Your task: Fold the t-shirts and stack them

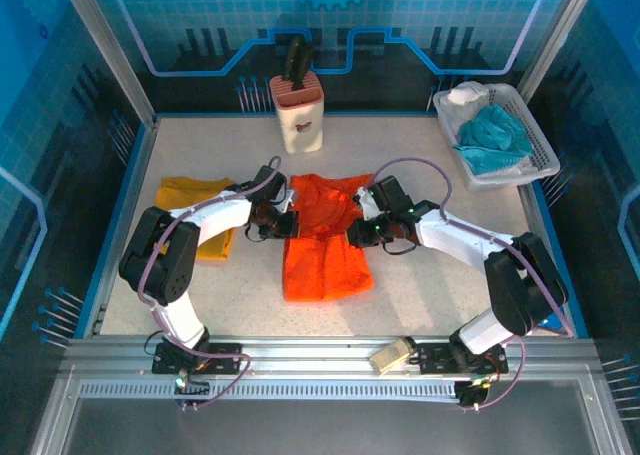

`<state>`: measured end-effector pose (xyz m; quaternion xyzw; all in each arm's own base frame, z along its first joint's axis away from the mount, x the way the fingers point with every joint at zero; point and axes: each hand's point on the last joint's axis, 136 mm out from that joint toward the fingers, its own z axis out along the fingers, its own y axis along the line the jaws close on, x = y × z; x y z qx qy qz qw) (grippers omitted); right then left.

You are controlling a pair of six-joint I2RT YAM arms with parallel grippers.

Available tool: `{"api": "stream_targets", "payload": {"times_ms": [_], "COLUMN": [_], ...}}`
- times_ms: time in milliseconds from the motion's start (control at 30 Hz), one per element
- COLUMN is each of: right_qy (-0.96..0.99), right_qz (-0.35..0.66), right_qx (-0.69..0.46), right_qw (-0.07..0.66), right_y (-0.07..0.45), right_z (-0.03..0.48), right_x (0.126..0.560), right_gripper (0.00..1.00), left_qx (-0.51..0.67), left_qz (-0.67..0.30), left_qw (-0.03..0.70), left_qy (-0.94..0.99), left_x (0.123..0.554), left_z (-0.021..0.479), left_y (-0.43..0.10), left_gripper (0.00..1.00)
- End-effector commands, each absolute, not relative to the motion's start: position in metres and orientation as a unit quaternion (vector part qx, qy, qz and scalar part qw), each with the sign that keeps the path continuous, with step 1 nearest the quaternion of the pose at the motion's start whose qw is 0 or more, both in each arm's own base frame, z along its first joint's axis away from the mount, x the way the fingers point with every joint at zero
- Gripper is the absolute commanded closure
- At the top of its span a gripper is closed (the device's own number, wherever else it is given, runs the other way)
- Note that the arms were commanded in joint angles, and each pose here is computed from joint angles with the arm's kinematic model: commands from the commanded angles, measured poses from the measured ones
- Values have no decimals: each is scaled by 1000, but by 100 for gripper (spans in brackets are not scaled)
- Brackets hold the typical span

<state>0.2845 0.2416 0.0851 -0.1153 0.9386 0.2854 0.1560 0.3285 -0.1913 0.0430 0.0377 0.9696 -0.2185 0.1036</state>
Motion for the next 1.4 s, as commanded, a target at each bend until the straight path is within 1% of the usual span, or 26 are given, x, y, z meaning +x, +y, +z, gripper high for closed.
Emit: {"api": "stream_targets", "payload": {"times_ms": [0, 100, 200, 367, 500, 633, 733, 900, 1000, 1200, 1367], "right_qy": [946, 947, 944, 939, 927, 920, 921, 909, 906, 909, 916], "right_qz": [281, 289, 299, 309, 334, 339, 338, 364, 372, 376, 365], "right_qx": [-76, -58, -55, -63, -77, -83, -79, -59, -46, -18, 9], "right_qw": [142, 127, 127, 136, 155, 179, 178, 196, 198, 181, 167], "right_y": [229, 223, 224, 225, 231, 232, 231, 235, 236, 233, 227], "right_z": [71, 60, 63, 77, 99, 113, 107, 116, 114, 100, 79], "right_x": [287, 285, 286, 283, 283, 290, 294, 317, 325, 338, 355], "right_gripper": [100, 100, 100, 100, 100, 100, 100, 100, 100, 100, 100], "left_qx": [34, 24, 23, 23, 18, 10, 7, -11, -14, -16, -19], "left_qz": [-211, -217, -224, -232, -229, -240, -245, -258, -264, -274, -274], "left_qw": [122, 131, 131, 143, 154, 158, 157, 177, 185, 182, 175], "left_qy": [969, 967, 966, 962, 961, 958, 957, 950, 946, 944, 945], "left_x": [326, 328, 327, 323, 324, 329, 334, 348, 357, 372, 380], "left_z": [53, 55, 60, 72, 77, 77, 72, 73, 75, 70, 59], "left_y": [-183, -180, -181, -180, -175, -175, -176, -174, -174, -178, -180], "left_gripper": [100, 100, 100, 100, 100, 100, 100, 100, 100, 100, 100]}}
